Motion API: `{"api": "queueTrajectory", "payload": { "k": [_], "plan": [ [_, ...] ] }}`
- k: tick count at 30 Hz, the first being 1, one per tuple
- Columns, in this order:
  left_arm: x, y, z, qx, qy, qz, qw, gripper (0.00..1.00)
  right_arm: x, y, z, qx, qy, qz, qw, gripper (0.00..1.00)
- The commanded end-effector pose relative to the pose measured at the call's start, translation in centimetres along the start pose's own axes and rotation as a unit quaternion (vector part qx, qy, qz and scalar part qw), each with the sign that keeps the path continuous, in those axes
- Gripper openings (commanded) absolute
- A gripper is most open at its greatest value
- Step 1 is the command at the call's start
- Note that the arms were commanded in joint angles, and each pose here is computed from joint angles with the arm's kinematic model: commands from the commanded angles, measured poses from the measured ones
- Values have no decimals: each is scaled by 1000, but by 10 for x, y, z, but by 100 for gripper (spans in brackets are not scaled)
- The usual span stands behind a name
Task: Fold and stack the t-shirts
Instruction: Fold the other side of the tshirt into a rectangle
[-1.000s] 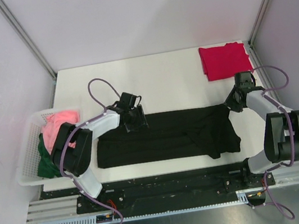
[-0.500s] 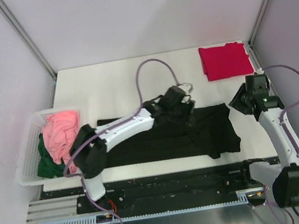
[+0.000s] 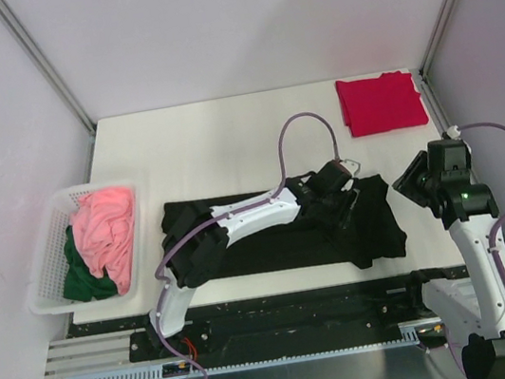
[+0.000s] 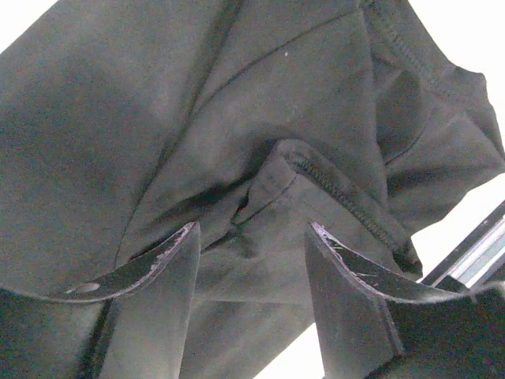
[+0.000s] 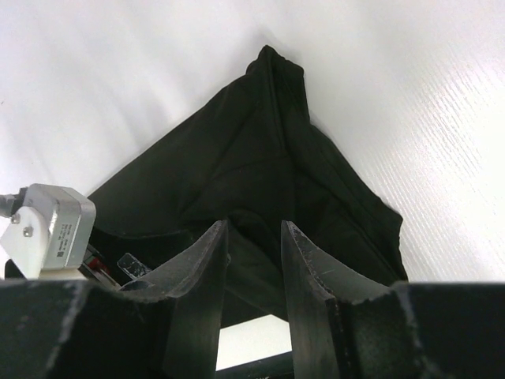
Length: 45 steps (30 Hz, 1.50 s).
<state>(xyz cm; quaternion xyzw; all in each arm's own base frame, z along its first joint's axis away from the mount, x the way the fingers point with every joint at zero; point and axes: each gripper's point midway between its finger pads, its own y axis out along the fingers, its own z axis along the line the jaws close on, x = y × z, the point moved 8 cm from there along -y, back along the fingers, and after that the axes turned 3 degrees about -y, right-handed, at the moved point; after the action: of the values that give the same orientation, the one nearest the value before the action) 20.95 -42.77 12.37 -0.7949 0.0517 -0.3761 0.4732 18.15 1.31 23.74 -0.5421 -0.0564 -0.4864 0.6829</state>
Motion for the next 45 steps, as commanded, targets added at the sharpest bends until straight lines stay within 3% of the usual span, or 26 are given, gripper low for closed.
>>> {"api": "queueTrajectory", "payload": {
  "k": [1,19,22,28,31,45],
  "plan": [
    [24,-10,-11,16,19,-48,999,60,-6,-3,-4,-2,2,7,1000,38],
    [27,13,-23,48,28,-58,997,56,-11,-5,-2,15,-7,21,1000,38],
    [26,13,-23,56,23,-61,996,49,-12,-5,-3,14,-9,21,1000,38],
    [27,2,-20,77,13,-78,994,17,-18,1,-4,12,-12,32,999,38],
    [27,-8,-16,92,6,-87,992,7,-23,7,-4,11,-17,41,999,38],
    [-5,-38,11,135,-46,-86,986,2,-88,27,9,5,-83,117,990,37]
  ]
}}
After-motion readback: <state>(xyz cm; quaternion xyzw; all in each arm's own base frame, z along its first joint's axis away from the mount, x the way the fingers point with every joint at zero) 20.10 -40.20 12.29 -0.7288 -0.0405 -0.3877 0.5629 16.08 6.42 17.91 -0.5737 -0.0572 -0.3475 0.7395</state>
